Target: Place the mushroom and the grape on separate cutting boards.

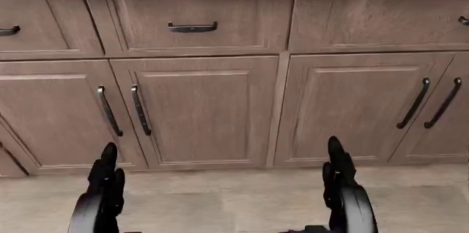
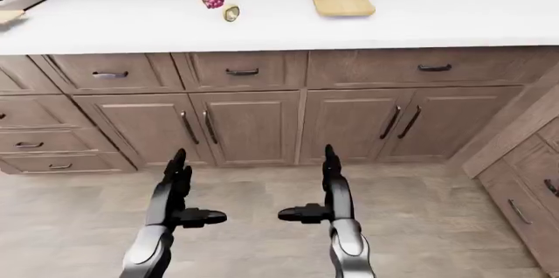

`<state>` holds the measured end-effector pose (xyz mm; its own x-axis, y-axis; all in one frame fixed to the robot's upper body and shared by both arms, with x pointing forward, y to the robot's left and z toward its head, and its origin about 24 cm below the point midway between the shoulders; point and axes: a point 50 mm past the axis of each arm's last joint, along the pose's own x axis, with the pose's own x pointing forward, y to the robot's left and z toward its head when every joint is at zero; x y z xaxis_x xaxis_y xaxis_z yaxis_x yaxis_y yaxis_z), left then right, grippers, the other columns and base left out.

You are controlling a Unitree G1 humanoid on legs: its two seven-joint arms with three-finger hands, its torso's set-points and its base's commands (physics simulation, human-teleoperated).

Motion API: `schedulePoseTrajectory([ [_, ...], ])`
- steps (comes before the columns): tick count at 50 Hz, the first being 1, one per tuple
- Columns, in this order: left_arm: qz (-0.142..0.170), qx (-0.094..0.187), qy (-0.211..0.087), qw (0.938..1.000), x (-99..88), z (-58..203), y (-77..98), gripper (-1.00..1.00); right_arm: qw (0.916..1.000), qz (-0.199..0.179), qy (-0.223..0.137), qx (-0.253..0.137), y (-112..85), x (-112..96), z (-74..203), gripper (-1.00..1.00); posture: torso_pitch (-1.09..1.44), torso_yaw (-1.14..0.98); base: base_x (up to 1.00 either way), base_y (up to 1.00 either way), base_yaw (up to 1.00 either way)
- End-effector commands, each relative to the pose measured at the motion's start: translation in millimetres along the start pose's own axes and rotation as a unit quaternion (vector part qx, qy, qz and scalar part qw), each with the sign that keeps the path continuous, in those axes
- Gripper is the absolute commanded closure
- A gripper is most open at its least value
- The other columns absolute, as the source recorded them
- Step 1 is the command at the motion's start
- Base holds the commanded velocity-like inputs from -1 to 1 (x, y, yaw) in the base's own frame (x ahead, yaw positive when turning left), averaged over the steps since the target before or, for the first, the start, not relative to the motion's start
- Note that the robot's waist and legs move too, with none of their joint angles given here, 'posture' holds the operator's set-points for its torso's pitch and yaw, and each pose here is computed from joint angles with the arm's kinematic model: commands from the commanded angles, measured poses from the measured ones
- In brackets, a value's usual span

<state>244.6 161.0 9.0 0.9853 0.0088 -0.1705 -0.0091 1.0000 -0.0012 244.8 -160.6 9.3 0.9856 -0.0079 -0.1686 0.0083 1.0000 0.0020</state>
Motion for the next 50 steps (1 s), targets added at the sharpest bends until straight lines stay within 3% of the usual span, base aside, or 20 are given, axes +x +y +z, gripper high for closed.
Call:
schedulePoseTrajectory([
  [1,-0.010,0.010,-0.088,0.9961,-0.6,43,-1.3,-1.00,0.9961,0.010,-0.087,-0.006,1.0,2,47,-1.00,0.00,0.00,0.00,0.00,0.00],
  [3,-0.008,0.025,-0.088,0.9958,0.1,51,0.5,-1.00,0.9956,0.010,-0.092,-0.009,-0.3,4,52,-1.00,0.00,0.00,0.00,0.00,0.00],
  [11,-0.010,0.049,-0.119,0.9916,3.4,96,1.7,-1.00,0.9870,0.028,-0.154,-0.039,2.7,5,118,-1.00,0.00,0.00,0.00,0.00,0.00],
  [17,-0.011,0.070,-0.160,0.9846,13.7,151,2.6,-1.00,0.9760,0.042,-0.207,-0.051,4.7,-3,178,-1.00,0.00,0.00,0.07,0.13,0.00],
  [23,-0.009,0.091,-0.189,0.9778,19.3,196,4.5,-1.00,0.9688,0.047,-0.235,-0.063,7.1,-1,215,-1.00,0.00,0.00,0.26,0.28,0.00],
  [39,0.000,0.102,-0.204,0.9737,19.5,221,8.2,-1.00,0.9628,0.058,-0.254,-0.074,9.8,4,245,-1.00,0.00,0.00,0.27,0.28,0.00],
  [50,0.009,0.117,-0.223,0.9676,22.7,262,13.6,-1.00,0.9559,0.061,-0.273,-0.088,11.2,5,276,-1.00,0.00,0.00,0.27,0.29,0.00],
])
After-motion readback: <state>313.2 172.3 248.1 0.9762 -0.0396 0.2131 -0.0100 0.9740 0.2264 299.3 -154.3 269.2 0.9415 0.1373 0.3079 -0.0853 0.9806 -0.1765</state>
